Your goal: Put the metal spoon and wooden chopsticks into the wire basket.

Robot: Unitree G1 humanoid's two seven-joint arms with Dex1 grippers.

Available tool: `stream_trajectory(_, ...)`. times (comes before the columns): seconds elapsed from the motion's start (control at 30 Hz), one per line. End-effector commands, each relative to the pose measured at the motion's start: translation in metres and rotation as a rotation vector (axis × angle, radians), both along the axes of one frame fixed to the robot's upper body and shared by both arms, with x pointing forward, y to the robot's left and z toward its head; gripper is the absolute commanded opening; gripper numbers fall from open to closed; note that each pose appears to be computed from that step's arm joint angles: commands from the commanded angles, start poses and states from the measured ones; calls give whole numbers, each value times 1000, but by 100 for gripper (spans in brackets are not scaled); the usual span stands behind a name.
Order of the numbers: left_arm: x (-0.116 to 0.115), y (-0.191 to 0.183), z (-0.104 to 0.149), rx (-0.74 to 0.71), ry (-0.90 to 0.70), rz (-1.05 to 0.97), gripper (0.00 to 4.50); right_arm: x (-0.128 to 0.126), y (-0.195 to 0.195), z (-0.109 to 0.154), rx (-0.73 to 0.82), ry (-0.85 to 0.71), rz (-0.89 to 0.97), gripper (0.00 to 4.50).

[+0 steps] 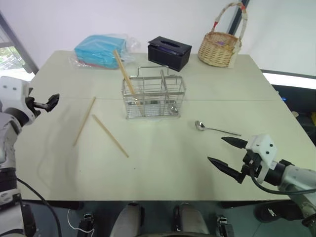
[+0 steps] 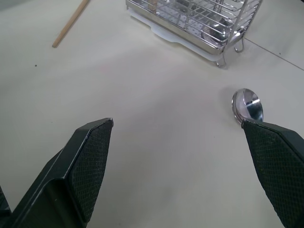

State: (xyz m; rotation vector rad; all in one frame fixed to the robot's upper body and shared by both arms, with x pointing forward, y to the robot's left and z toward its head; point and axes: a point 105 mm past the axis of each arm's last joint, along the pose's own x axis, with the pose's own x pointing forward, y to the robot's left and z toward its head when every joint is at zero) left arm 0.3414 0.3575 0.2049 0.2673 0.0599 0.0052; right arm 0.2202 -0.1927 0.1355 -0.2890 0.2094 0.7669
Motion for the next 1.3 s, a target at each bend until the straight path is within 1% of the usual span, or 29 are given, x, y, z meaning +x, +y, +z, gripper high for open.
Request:
stream_trajectory(0.03, -2, 7, 23, 25, -71, 26, 450, -2, 6, 9, -6, -43, 27, 446)
stream_trajectory(0.13, -2, 9, 25, -6, -82, 36, 450, -2, 5, 8, -8, -43, 25, 446)
stream_trajectory(0.3, -1, 11, 28, 11, -89, 42, 450, -1, 4, 10, -9, -46, 23, 446)
stream_trajectory(0.73, 2, 11, 29, 20, -96, 43, 450, 10, 9, 27, -23, -70, 26, 446)
stream_trajectory(0.9, 3, -1, 34, 60, -102, -16, 450, 13, 5, 32, -60, -70, 59, 446)
stream_trajectory(0.97, 3, -13, 38, 51, -110, -81, 450, 17, -1, 37, -92, -80, 81, 446)
stream_trajectory(1.07, -3, -49, 42, 24, -87, -272, 450, 26, -8, 46, -142, -97, 143, 446)
stream_trajectory(1.13, -14, -85, 35, 53, -27, -471, 450, 36, -13, 50, -197, -111, 197, 446)
stream_trajectory(1.23, -35, -128, 21, 86, 83, -714, 450, 56, -21, 51, -255, -96, 253, 446)
stream_trajectory(1.3, -48, -150, 13, 105, 145, -847, 450, 69, -26, 49, -281, -69, 274, 446)
